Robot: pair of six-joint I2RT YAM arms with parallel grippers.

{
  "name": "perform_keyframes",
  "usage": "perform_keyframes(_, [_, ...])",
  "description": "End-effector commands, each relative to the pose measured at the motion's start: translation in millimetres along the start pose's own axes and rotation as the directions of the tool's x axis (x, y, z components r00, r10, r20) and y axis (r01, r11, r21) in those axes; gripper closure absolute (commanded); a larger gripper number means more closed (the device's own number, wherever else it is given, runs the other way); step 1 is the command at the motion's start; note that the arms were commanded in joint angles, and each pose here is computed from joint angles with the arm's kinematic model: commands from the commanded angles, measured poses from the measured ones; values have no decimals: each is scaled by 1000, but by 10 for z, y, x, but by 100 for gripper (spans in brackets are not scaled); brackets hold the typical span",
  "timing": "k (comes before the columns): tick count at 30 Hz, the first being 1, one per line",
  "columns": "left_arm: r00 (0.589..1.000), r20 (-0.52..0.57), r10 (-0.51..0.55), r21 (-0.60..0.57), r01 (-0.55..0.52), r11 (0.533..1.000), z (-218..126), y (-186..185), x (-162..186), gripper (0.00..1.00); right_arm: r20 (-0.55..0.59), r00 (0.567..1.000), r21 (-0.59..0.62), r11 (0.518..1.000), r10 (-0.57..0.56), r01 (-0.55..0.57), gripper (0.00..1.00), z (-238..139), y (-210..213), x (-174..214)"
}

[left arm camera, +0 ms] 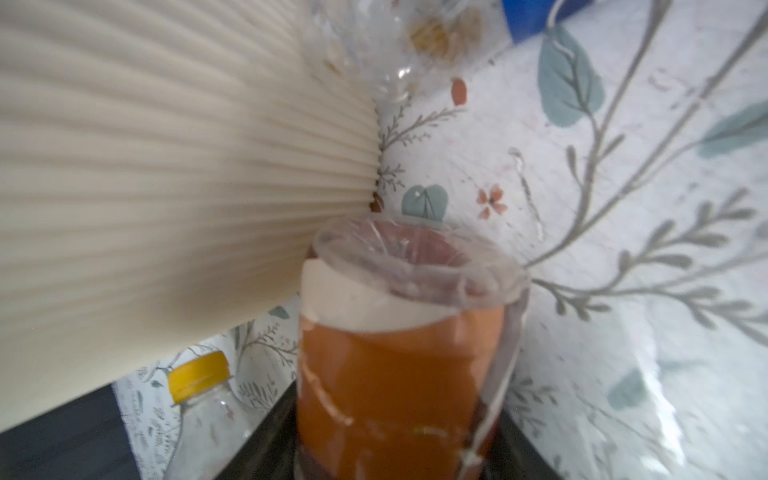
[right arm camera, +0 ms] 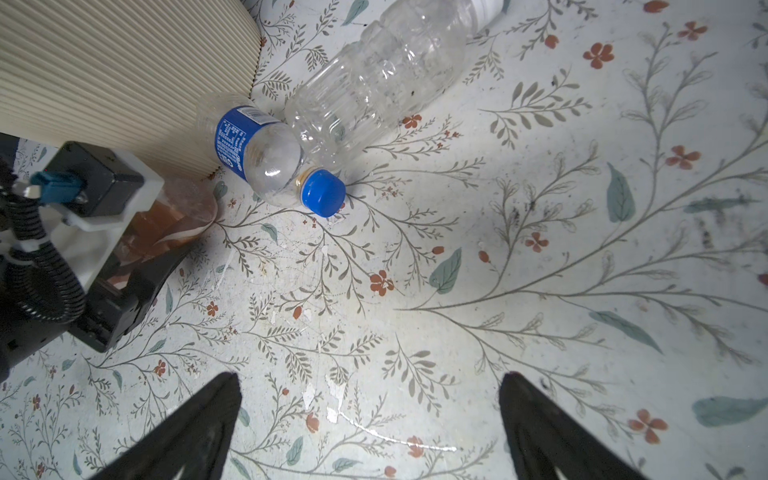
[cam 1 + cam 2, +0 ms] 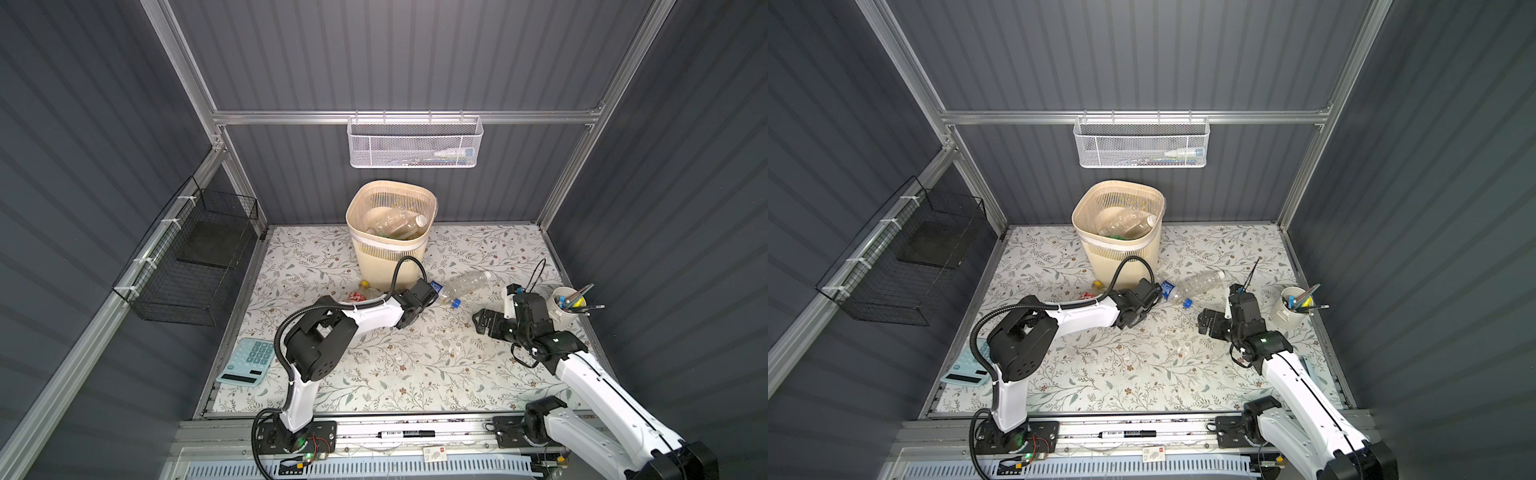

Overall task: Throw the plastic bottles in the bin
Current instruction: 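Lift the Nescafe bottle with the left gripper and drop it into the bin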

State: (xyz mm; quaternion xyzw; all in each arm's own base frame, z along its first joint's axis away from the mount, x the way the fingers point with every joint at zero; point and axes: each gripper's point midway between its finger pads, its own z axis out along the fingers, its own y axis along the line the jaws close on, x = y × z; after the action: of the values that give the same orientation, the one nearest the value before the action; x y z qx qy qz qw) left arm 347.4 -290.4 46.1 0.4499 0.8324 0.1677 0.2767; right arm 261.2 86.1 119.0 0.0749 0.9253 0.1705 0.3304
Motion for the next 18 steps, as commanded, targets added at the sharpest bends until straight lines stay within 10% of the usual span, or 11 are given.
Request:
perform_keyframes(1, [1000, 8, -16, 114, 15, 993, -183, -153, 99, 49, -27, 1000, -7, 1000, -7, 7, 1, 33, -9, 56])
perform_keyframes(12, [929, 289, -233, 138, 200, 970, -1301, 258, -228, 65, -19, 1000, -26, 1000, -3, 3, 1, 61, 35, -39])
perform_keyframes(15, [817, 508, -273, 71, 276, 958, -2073, 689, -467, 65, -3, 1000, -25, 1000, -11, 11, 1, 24, 50, -115])
perform_keyframes(18, [616, 703, -357, 70, 439, 896, -2923, 1353, -526, 65, 17, 1000, -32, 999, -13, 13, 1, -12, 80, -197])
